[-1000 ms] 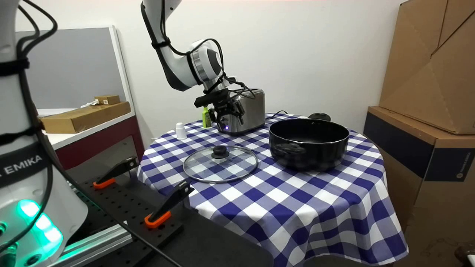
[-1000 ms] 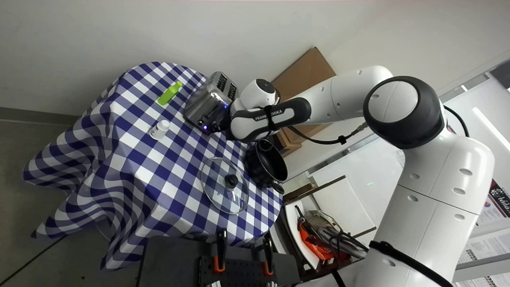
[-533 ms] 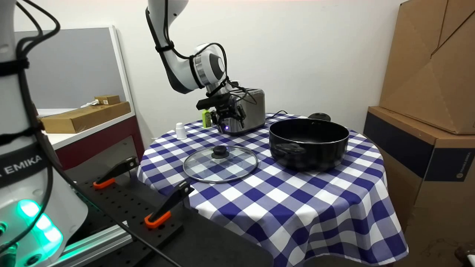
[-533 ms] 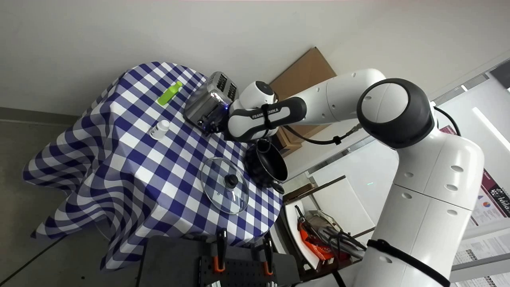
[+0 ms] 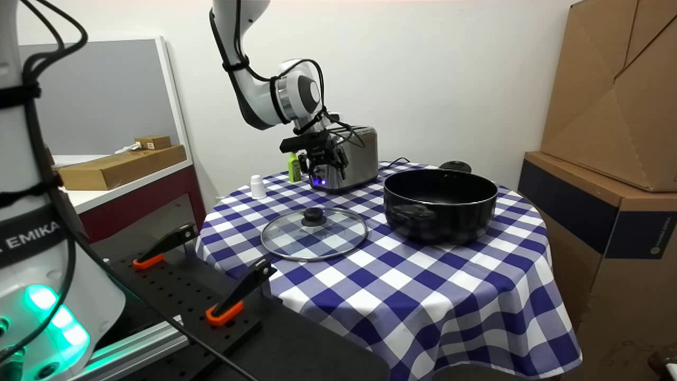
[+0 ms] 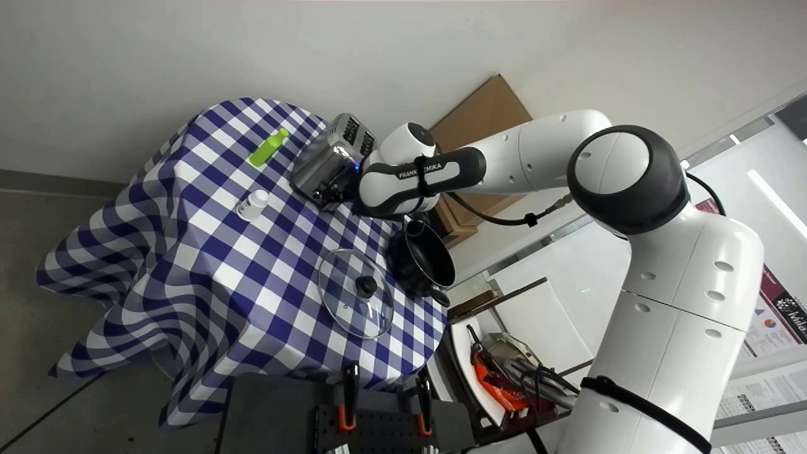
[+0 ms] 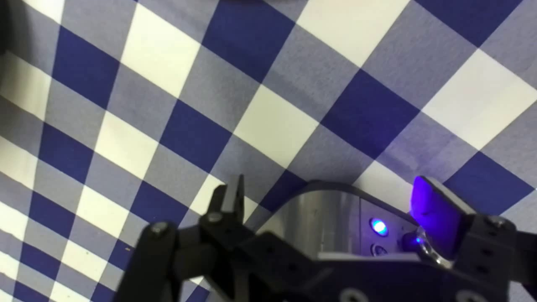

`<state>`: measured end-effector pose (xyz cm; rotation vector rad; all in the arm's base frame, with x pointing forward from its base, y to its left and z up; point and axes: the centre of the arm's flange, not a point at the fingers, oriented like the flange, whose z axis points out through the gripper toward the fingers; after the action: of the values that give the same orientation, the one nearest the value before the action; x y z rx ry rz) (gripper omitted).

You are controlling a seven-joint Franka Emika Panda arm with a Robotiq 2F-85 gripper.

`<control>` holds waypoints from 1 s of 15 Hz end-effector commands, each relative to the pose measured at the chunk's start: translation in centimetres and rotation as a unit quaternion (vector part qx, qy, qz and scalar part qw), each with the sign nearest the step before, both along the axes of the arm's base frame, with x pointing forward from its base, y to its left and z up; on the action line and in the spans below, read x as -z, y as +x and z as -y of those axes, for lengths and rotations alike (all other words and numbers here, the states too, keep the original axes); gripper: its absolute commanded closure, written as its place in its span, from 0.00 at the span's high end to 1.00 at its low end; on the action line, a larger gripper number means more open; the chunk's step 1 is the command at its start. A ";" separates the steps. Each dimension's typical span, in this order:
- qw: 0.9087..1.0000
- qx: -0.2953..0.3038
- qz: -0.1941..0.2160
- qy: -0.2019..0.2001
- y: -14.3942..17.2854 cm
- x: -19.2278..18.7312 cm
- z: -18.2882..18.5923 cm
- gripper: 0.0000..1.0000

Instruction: Turn off the toaster

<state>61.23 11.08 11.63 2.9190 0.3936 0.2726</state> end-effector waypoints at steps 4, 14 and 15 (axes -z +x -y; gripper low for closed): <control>1.000 -0.017 0.014 0.008 0.9 0.4 0.0 1.00; 0.999 -0.022 0.022 -0.003 1.5 1.2 0.6 1.00; 0.999 -0.023 0.024 -0.003 1.5 1.3 0.6 1.00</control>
<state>61.92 10.50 10.95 2.9066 0.4215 0.3023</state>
